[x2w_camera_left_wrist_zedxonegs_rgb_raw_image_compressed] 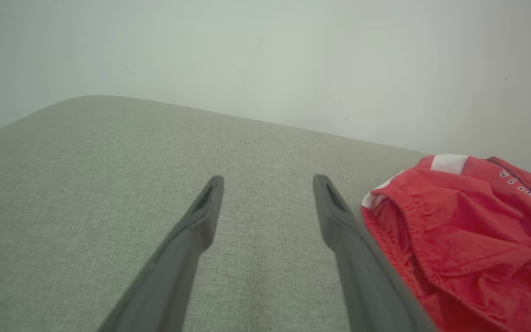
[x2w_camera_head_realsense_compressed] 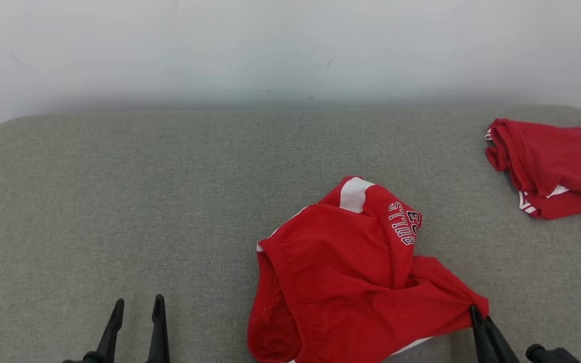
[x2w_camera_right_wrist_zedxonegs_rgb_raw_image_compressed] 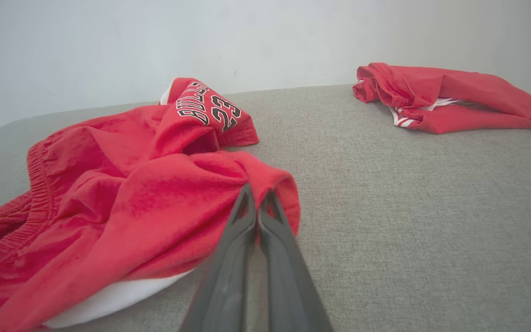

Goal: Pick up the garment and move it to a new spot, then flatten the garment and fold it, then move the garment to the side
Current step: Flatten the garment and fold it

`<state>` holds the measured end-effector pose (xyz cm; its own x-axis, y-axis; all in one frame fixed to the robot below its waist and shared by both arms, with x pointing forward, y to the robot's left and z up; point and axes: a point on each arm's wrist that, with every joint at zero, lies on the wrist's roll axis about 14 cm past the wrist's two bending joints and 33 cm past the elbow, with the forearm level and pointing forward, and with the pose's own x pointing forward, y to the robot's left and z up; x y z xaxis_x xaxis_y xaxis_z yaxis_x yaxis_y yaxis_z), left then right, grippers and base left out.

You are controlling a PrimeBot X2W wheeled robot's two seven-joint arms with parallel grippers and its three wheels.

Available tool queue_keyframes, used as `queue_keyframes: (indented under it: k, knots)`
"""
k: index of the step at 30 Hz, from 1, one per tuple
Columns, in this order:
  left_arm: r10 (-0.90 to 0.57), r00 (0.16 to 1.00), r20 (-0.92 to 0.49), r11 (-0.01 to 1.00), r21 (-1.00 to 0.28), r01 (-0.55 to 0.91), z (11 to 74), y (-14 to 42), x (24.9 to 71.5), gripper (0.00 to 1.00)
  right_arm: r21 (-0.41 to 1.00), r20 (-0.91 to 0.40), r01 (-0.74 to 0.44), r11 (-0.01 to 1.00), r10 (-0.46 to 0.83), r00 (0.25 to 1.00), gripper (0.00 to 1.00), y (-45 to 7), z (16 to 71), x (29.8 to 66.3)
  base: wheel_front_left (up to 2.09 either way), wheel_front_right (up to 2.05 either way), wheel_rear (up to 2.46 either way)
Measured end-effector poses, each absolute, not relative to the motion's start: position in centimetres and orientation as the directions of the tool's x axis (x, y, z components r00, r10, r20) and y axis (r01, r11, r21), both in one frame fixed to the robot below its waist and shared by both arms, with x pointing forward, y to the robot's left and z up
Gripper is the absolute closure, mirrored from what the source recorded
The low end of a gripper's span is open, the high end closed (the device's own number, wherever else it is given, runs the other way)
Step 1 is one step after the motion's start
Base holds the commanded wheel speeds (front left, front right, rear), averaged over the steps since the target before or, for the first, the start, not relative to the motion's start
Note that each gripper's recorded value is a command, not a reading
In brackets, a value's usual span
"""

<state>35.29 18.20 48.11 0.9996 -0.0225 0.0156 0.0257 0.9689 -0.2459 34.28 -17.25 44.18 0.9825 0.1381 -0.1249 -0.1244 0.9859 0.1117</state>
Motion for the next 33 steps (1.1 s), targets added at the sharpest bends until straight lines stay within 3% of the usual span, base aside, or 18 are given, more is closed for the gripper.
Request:
queue_keyframes:
  k: [5,15,27,28,29,30,33]
  knots:
    - [-0.032,0.999,0.006,0.967,-0.251,0.032,47.8,17.9,35.6,0.0,0.112,-0.093,-0.135,0.985,0.145,0.985,1.0,-17.0,45.1,35.9,0.0,0.0,0.0]
    - [-0.002,1.0,0.004,0.966,-0.259,0.003,47.8,18.6,34.2,0.0,0.036,-0.066,-0.309,0.95,0.311,0.948,1.0,-11.2,47.5,42.9,0.0,0.0,0.0]
    - [0.047,0.999,-0.002,0.962,-0.27,-0.046,47.7,19.7,32.2,0.0,-0.028,-0.222,-0.424,0.905,0.408,0.886,0.98,-6.2,45.0,47.5,0.0,0.0,0.0]
    - [0.054,0.999,-0.002,0.962,-0.27,-0.052,47.7,19.9,32.0,0.0,-0.028,-0.228,-0.428,0.903,0.411,0.882,0.76,-6.0,44.8,47.6,0.0,0.0,0.0]
    - [0.06,0.998,-0.001,0.961,-0.269,-0.058,47.8,20.0,31.9,0.0,-0.029,-0.232,-0.432,0.901,0.415,0.88,0.19,-5.8,44.7,47.7,0.0,0.0,0.0]
    - [0.066,0.998,0.0,0.961,-0.269,-0.063,47.8,20.2,31.7,0.0,-0.029,-0.231,-0.436,0.9,0.418,0.879,0.0,-5.6,44.8,47.7,0.0,0.0,0.0]
    - [0.072,0.997,-0.003,0.96,-0.27,-0.071,47.7,20.4,31.5,0.0,-0.008,-0.218,-0.432,0.902,0.42,0.881,0.0,-5.2,45.1,47.5,0.0,0.0,0.0]
